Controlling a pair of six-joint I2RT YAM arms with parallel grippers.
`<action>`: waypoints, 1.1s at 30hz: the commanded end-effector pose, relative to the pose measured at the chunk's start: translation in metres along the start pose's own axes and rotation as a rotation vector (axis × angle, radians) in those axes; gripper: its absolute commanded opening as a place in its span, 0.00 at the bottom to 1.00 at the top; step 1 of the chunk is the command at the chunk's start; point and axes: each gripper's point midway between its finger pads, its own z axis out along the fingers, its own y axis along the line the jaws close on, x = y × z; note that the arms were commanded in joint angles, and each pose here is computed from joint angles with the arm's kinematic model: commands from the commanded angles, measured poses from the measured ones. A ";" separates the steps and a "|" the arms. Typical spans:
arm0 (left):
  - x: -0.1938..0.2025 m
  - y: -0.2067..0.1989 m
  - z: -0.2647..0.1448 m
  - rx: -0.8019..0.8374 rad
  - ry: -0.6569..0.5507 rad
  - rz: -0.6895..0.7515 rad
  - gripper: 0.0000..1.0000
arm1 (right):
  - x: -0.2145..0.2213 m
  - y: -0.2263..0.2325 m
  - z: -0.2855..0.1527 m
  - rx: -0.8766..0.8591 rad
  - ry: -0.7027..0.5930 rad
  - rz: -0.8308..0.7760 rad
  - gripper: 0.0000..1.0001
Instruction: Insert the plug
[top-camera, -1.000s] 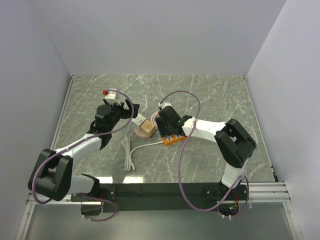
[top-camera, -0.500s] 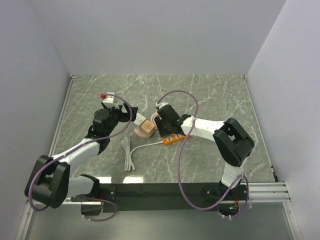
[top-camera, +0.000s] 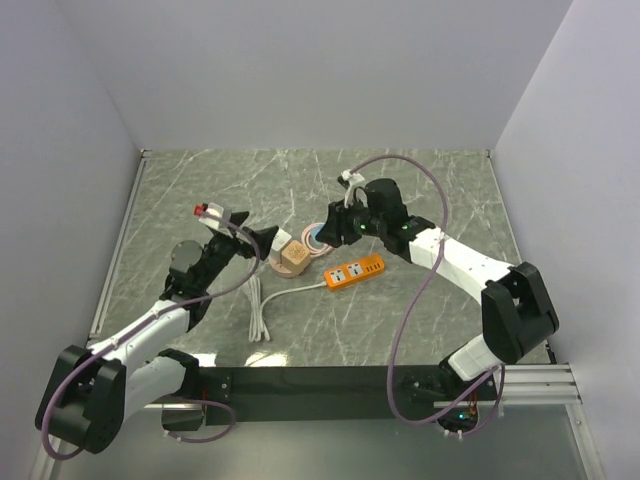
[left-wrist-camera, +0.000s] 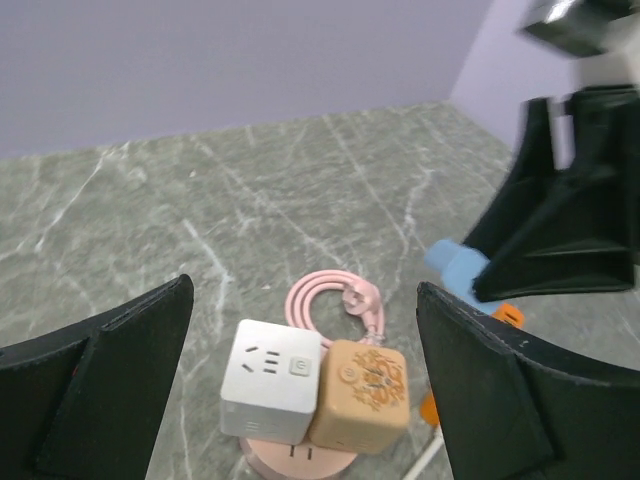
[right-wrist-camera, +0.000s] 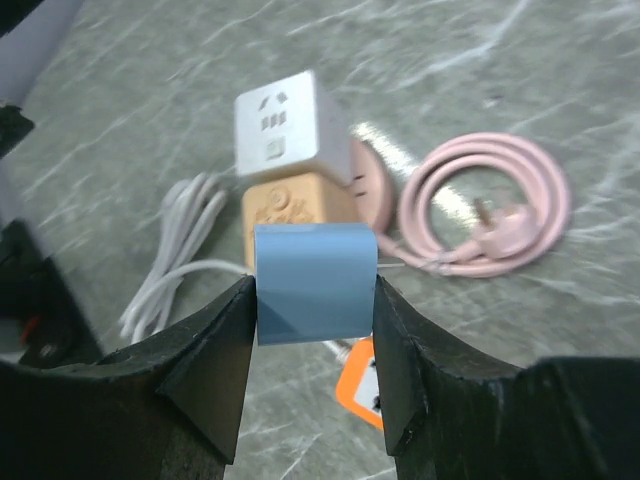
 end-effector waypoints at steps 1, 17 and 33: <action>-0.024 -0.035 -0.014 0.189 -0.123 0.113 0.99 | 0.009 0.027 -0.008 -0.246 -0.010 0.013 0.36; -0.004 -0.145 -0.071 0.923 -0.059 0.321 1.00 | 0.019 0.105 -0.061 -0.732 -0.021 0.010 0.34; 0.013 -0.168 -0.066 1.026 0.025 0.364 0.99 | 0.029 0.158 -0.086 -0.959 0.009 -0.076 0.34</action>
